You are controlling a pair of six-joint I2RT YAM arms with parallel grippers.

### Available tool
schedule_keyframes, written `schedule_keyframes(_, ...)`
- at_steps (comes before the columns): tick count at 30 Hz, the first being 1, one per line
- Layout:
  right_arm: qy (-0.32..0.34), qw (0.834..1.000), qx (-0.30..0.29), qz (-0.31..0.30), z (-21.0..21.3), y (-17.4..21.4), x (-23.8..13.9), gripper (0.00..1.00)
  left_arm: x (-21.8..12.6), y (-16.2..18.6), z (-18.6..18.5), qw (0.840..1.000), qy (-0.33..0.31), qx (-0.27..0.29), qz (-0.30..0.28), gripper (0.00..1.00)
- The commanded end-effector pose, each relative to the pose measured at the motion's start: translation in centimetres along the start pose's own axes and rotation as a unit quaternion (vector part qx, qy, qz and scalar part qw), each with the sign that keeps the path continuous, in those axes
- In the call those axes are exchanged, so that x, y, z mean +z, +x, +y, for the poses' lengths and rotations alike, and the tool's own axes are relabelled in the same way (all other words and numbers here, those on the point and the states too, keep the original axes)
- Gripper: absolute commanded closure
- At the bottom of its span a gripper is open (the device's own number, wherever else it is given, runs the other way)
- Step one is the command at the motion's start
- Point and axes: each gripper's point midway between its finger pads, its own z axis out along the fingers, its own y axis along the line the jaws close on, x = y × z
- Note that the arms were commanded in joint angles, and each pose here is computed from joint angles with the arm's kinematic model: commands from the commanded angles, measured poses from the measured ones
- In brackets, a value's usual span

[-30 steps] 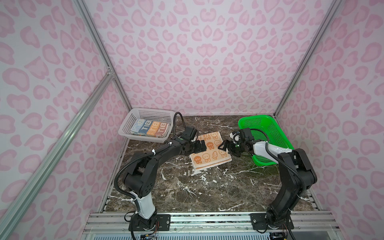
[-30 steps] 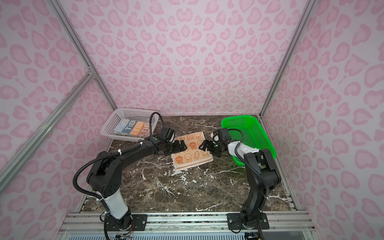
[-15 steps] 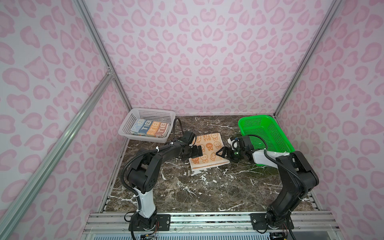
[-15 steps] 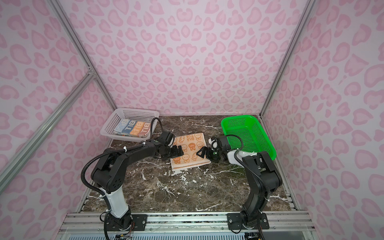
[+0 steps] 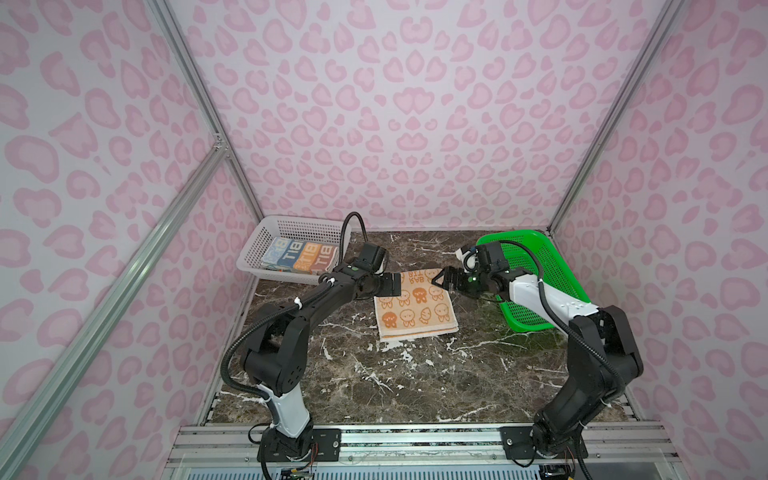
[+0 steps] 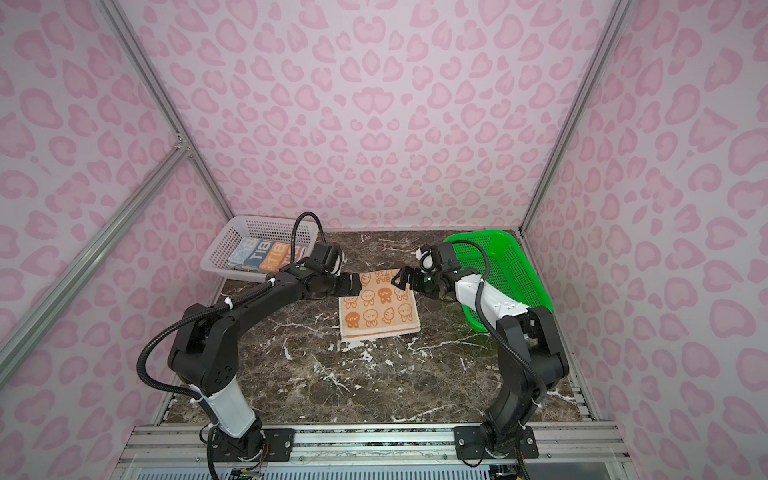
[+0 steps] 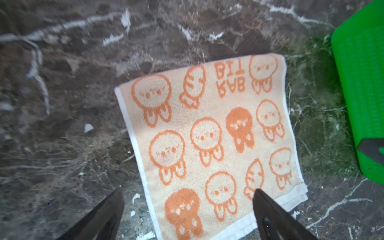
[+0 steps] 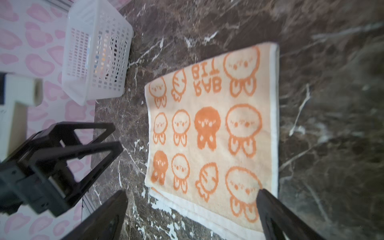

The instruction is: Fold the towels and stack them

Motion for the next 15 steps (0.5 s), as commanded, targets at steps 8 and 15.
schedule_keyframes(8,0.124,0.989,-0.055,0.056,-5.9,-4.7,5.5,0.09,0.1,-6.0,0.6,0.994,-0.057,0.038,-0.084,0.02)
schedule_keyframes(15,0.162,0.978,-0.089,0.094,-9.3,-5.5,8.4,0.29,1.7,-6.6,-0.4,0.996,-0.038,0.052,-0.066,0.02)
